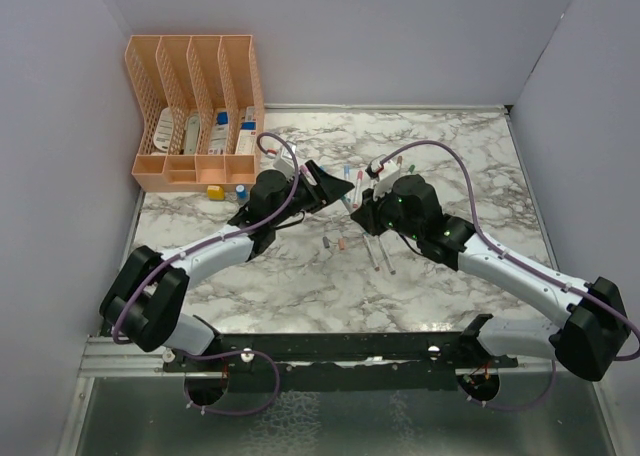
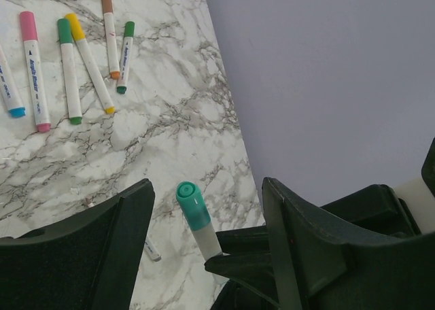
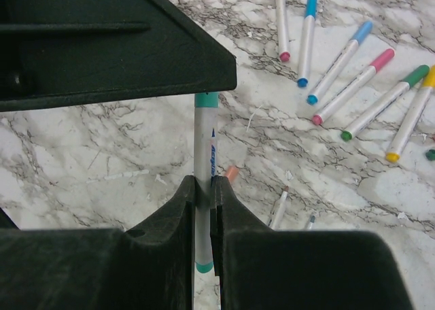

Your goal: Open the pen caps

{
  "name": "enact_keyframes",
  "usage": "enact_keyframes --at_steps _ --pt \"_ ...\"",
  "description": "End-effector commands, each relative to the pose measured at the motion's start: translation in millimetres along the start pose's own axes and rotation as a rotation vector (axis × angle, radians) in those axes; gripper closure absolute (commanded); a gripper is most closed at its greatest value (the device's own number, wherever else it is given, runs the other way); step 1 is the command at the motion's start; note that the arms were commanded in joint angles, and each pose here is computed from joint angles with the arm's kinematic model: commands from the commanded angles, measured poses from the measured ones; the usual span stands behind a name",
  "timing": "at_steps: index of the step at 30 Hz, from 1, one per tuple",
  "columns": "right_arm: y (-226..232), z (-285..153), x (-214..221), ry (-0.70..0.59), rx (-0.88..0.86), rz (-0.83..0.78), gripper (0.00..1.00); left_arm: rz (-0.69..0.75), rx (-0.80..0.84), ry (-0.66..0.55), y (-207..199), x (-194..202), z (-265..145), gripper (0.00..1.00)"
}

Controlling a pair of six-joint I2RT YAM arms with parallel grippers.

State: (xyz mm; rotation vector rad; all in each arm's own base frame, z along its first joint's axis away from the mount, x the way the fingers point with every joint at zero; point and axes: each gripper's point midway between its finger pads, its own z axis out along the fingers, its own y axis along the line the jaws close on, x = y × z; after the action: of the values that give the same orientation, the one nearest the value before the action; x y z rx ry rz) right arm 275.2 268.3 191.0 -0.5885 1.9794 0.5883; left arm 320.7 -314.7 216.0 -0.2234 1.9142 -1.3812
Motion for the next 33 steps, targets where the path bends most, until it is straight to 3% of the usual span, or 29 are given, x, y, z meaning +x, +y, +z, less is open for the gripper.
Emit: enact_keyframes --at_steps 1,33 --pt "1.5 2.9 -10.7 -0.037 0.001 0.006 0.99 0.004 0.054 0.011 -10.5 2.7 1.4 0.34" --pt "10.3 -2.2 -14.0 -0.05 -0.051 -0.009 0.99 -0.01 0.063 0.034 -7.0 8.7 8.2 0.69"
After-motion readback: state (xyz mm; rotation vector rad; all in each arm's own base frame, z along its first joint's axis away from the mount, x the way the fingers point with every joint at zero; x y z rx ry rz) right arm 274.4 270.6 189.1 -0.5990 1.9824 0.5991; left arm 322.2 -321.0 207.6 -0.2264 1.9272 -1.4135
